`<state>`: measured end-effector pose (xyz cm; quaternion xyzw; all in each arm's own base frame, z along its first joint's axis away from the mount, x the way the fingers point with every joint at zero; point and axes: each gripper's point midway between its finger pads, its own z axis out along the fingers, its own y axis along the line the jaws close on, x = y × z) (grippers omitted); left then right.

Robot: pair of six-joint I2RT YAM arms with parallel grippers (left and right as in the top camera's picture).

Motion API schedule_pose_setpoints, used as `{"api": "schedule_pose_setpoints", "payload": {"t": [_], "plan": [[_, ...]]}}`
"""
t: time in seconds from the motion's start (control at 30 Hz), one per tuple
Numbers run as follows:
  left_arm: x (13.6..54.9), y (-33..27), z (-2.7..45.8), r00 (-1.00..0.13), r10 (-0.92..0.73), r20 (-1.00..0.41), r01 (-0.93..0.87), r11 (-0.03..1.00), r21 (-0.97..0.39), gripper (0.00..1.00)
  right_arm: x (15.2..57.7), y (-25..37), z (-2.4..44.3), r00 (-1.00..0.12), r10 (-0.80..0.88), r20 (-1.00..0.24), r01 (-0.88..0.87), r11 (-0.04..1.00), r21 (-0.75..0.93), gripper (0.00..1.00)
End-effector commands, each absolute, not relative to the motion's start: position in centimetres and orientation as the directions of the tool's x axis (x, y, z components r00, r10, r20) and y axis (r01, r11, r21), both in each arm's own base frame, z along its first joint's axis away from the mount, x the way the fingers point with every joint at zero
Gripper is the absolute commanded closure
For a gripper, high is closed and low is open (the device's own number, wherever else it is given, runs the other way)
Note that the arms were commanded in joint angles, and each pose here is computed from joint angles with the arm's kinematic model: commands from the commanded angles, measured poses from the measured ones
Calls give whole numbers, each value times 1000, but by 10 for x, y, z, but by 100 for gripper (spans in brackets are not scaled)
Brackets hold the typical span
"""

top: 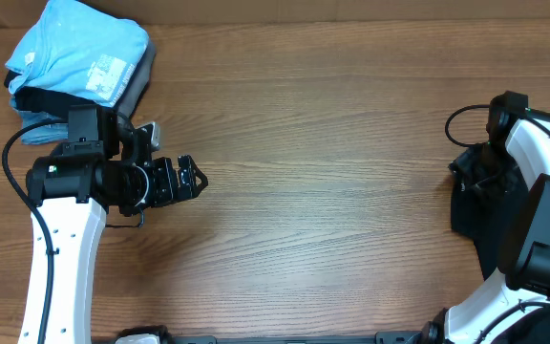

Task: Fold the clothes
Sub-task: 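Reach the right gripper to the black polo shirt at the right edge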

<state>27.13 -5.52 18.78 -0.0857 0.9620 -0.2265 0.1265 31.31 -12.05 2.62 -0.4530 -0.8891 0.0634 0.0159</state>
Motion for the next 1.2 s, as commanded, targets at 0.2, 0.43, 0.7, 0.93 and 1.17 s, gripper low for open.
{"api": "schedule_pose_setpoints", "payload": {"t": [0.2,0.43,0.7,0.93,1.17], "plan": [[274,-54,192,-955,-165,-247,-44,901,-432,0,339,-107,22,-634,773,-22,773,634,22,82],[276,-54,193,-953,-161,-255,-37,902,-431,0,383,-24,34,-831,556,10,522,773,361,89],[278,-54,195,-950,-161,-268,-32,902,-431,0,395,129,51,-968,247,-53,183,829,529,92],[287,-54,208,-936,-160,-312,-10,902,-433,0,376,225,55,-983,79,-166,0,903,430,68],[280,-56,209,-945,-160,-285,-19,897,-441,0,414,115,100,-905,367,-217,311,917,250,33]]}}
